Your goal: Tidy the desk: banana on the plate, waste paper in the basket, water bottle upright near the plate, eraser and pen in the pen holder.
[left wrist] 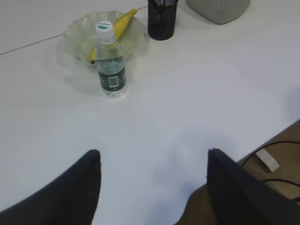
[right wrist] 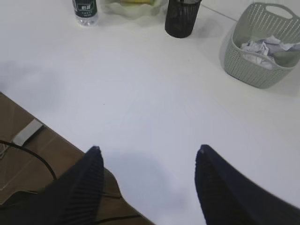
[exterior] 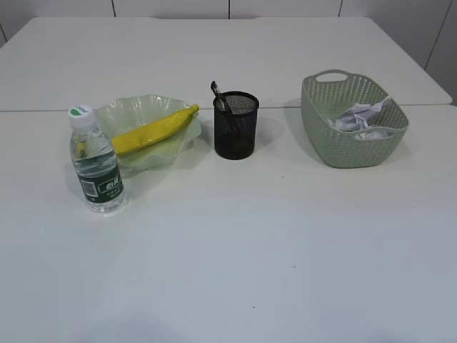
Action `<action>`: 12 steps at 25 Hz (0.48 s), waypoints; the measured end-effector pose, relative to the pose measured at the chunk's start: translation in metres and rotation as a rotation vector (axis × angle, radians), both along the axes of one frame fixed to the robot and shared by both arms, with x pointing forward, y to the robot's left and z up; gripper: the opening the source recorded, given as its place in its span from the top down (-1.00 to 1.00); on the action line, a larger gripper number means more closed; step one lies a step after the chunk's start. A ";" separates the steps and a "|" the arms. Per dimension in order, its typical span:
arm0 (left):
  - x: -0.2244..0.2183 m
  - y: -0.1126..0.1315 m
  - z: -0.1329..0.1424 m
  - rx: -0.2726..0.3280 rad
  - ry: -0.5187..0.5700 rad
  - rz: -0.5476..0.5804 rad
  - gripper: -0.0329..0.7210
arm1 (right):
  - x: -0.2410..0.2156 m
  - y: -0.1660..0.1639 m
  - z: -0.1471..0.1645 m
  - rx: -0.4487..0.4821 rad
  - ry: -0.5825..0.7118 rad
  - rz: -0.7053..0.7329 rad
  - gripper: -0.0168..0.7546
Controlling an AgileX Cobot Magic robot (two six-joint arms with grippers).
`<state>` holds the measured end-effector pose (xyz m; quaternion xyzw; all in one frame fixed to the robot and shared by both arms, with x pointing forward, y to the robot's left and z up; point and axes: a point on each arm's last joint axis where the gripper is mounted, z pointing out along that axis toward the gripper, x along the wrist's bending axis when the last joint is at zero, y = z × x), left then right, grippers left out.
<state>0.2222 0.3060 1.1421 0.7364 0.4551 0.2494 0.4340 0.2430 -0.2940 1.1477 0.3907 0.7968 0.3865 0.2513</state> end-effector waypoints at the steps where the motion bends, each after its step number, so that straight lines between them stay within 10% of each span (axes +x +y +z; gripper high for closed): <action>1: -0.003 0.000 0.000 -0.005 -0.006 -0.010 -0.44 | -0.005 -0.002 -0.001 0.014 -0.013 0.005 -0.23; 12: -0.007 -0.002 -0.052 0.004 0.058 -0.045 -0.44 | -0.028 -0.013 -0.034 0.073 -0.038 -0.002 -0.23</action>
